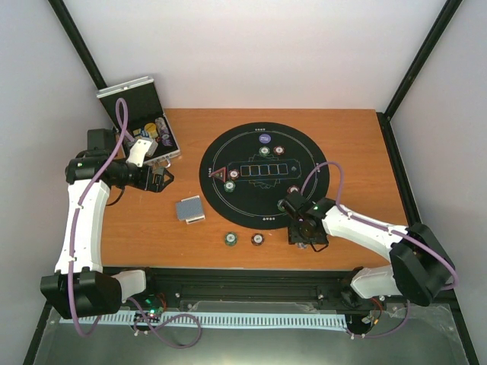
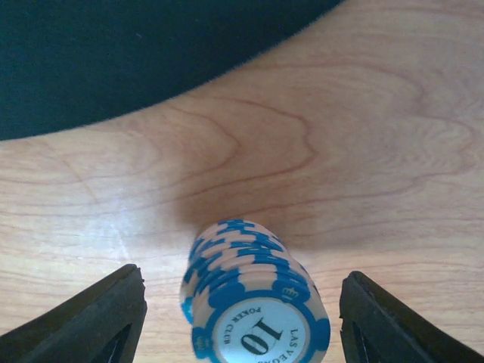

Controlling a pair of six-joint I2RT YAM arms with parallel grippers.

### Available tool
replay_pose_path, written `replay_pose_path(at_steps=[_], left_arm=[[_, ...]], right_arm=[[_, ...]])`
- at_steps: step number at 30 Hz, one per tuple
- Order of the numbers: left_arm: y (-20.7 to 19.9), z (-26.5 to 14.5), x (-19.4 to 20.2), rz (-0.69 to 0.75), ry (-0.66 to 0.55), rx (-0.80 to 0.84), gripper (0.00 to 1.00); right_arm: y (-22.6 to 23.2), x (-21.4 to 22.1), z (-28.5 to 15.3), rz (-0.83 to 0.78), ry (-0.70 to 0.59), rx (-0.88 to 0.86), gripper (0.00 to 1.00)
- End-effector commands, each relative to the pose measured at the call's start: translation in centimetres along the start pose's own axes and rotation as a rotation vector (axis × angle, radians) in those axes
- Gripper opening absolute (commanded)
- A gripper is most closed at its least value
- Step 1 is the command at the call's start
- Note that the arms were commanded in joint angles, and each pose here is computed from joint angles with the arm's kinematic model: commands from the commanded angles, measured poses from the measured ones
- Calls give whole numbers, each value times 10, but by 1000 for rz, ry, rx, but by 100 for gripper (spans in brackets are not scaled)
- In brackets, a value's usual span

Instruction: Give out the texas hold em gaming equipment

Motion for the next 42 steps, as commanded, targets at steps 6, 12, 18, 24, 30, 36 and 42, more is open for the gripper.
replay_pose_path(at_steps=[6,12,18,24,30,36,42], left_arm=[[-2,-6,-5,4,-32,-2,100],[-1,-5,-4,1,-28,-2,100],[-2,-6,-5,0,-32,-3,100],[-2,-5,-3,-4,-29,4,100],[-2,-5,-3,-1,-30,4,100],[-2,-5,-3,-1,-30,7,100],[-2,-6,-3,-1,-28,2,100]], right_arm=[[0,3,8,21,-17,13,65],[1,1,7,16,-27,8,53],[0,0,4,15,-34,17,41],[-1,-4,-5,10,-50,30,31],[0,-13,-26,-4,-84,32,30],[6,-24,-47,-23,-114,14,29],[42,-66,-69,-64,-179,-50,29]])
Point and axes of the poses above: each gripper's point midway between its finger pads, its own z axis out along the fingers, its own y axis along the line the jaws close on, x = y × z, the point moved 7 cm from there along -z, back along the fingers, and after that the axes turned 1 degree about z, right-handed, at the moved point
